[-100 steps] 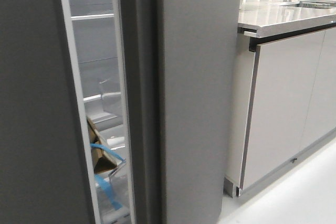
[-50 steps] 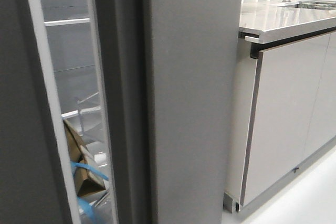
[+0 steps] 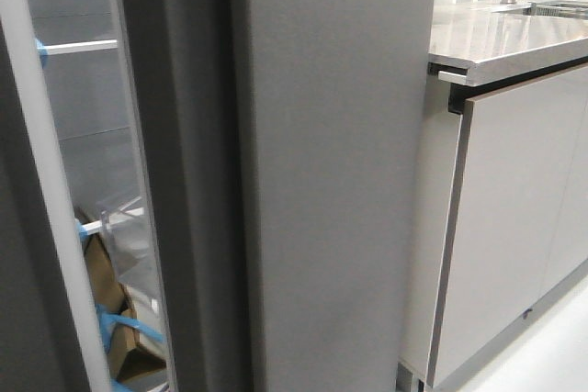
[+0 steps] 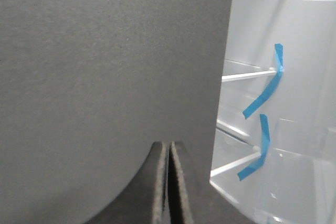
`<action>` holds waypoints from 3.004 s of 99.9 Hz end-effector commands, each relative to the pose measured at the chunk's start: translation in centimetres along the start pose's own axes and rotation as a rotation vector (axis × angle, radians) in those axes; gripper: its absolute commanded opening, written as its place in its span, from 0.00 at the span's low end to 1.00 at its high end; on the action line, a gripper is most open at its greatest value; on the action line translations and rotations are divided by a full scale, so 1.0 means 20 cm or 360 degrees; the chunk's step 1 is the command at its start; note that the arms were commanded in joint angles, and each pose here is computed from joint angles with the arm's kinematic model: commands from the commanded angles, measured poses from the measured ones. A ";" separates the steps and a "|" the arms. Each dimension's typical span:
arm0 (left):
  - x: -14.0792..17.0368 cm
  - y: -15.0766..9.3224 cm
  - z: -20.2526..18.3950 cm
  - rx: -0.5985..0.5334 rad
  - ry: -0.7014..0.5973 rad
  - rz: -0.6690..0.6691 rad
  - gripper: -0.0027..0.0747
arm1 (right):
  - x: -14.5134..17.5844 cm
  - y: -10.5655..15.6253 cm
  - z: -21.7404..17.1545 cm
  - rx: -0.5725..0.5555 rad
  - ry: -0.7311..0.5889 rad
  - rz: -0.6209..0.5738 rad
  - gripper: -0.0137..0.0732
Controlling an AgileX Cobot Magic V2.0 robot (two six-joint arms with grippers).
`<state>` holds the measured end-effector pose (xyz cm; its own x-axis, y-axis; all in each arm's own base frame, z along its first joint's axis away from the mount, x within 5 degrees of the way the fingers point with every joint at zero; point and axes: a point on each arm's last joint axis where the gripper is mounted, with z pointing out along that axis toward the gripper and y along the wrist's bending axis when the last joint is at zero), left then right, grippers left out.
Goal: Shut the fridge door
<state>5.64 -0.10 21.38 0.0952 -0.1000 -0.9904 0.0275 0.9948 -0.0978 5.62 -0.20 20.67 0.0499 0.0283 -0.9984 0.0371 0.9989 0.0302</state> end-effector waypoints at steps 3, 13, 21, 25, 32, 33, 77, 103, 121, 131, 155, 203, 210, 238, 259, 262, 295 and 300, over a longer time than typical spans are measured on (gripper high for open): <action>0.02 0.00 0.01 0.0011 -0.0047 -0.0009 0.01 | -0.02 0.00 0.00 0.0015 -0.0124 -0.0007 0.07; 0.02 0.00 0.01 0.0011 -0.0047 -0.0009 0.01 | -0.02 0.00 0.00 0.0015 -0.0124 -0.0007 0.07; 0.02 0.00 0.01 0.0011 -0.0047 -0.0009 0.01 | -0.02 0.00 0.00 0.0015 -0.0124 -0.0007 0.07; 0.02 0.00 0.01 0.0011 -0.0047 -0.0009 0.01 | -0.02 0.00 0.00 0.0015 -0.0124 -0.0007 0.07; 0.02 0.00 0.01 0.0011 -0.0047 -0.0009 0.01 | -0.02 0.00 0.00 0.0015 -0.0124 -0.0007 0.07; 0.02 0.00 0.01 0.0011 -0.0047 -0.0009 0.01 | -0.02 0.00 0.00 0.0015 -0.0124 -0.0007 0.07; 0.02 0.00 0.01 0.0011 -0.0047 -0.0009 0.01 | -0.02 0.00 0.00 0.0015 -0.0124 -0.0007 0.07; 0.02 0.00 0.01 0.0011 -0.0047 -0.0009 0.01 | -0.02 0.00 0.00 0.0015 -0.0124 -0.0007 0.07; 0.02 0.00 0.01 0.0011 -0.0047 -0.0009 0.01 | -0.02 0.00 0.00 0.0015 -0.0124 -0.0007 0.07; 0.02 0.00 0.01 0.0011 -0.0047 -0.0009 0.01 | -0.02 0.00 0.00 0.0015 -0.0124 -0.0007 0.07; 0.02 0.00 0.01 0.0011 -0.0047 -0.0009 0.01 | -0.02 0.00 0.00 0.0015 -0.0127 -0.0007 0.07; 0.02 0.00 0.01 0.0011 -0.0047 -0.0009 0.01 | -0.13 0.00 0.01 0.0000 -0.0196 -0.0005 0.07; 0.02 0.00 0.01 0.0011 -0.0047 -0.0009 0.01 | -0.21 0.01 0.02 -0.0027 -0.0215 -0.0002 0.07; 0.02 0.00 0.01 0.0011 -0.0047 -0.0009 0.01 | -0.58 0.04 0.09 -0.0118 -0.0333 0.0014 0.07; 0.02 0.00 0.01 0.0011 -0.0047 -0.0009 0.01 | -0.88 0.09 0.16 -0.0270 -0.0382 0.0040 0.07; 0.02 0.00 0.01 0.0011 -0.0047 -0.0009 0.01 | -0.94 0.10 0.17 -0.0302 -0.0399 0.0047 0.07; 0.02 0.00 0.01 0.0011 -0.0047 -0.0009 0.01 | -1.31 0.30 0.27 -0.0782 -0.0375 0.0126 0.07; 0.02 0.00 0.01 0.0011 -0.0047 -0.0009 0.01 | -1.34 0.33 0.28 -0.0852 -0.0379 0.0140 0.07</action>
<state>5.64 -0.10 21.38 0.0952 -0.1000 -0.9904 0.0275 0.9948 -0.0978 10.12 4.66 45.26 0.1826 0.1135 -0.9766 -0.4257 0.9045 0.0255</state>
